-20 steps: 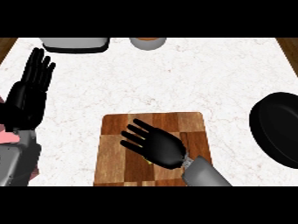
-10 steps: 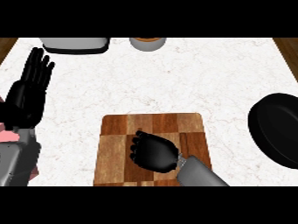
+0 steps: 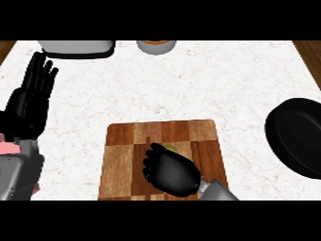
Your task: Pick the lemon from the cutting board and place it in the pot
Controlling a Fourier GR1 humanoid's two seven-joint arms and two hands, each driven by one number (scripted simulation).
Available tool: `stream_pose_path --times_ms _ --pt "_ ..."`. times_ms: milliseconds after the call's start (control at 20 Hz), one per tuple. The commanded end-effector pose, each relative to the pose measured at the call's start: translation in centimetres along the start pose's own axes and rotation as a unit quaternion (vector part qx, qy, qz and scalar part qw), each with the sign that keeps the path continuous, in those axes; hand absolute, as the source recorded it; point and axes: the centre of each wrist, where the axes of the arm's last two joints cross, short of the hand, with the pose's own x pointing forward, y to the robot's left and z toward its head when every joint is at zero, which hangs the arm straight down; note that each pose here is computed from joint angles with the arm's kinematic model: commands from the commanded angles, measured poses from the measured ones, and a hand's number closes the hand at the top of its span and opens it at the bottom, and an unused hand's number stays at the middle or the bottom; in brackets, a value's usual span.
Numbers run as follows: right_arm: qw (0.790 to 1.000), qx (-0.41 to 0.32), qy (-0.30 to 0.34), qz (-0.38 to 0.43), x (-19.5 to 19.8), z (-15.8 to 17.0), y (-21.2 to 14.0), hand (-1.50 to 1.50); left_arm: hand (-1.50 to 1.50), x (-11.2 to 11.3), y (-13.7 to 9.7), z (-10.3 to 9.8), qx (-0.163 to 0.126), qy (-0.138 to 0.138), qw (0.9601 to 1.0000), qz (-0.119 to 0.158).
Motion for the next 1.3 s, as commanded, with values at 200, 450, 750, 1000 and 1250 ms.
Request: stream_pose_path --times_ms 200,450,750,1000,1250 --pt "0.869 0.014 0.484 -0.099 -7.6 3.7 -0.4 1.5 0.0 -0.2 0.9 0.3 0.017 -0.002 0.9998 -0.006" --pt "0.737 -0.019 0.674 -0.056 -12.9 3.8 -2.8 1.5 0.0 0.0 0.7 0.3 0.012 -0.003 0.9999 -0.001" --pt "0.576 -0.083 0.811 0.055 -18.9 1.0 -8.0 1.5 0.0 -0.2 0.0 0.3 -0.01 0.002 1.0 0.001" --pt "0.464 -0.116 0.862 0.171 -21.3 -3.6 -12.7 1.5 0.0 -0.1 -0.3 0.0 -0.018 0.002 0.9998 -0.002" --pt "0.399 -0.096 0.887 0.212 -23.3 -4.0 -16.5 1.5 0.0 0.2 0.2 -0.6 -0.007 0.0 1.0 0.003"
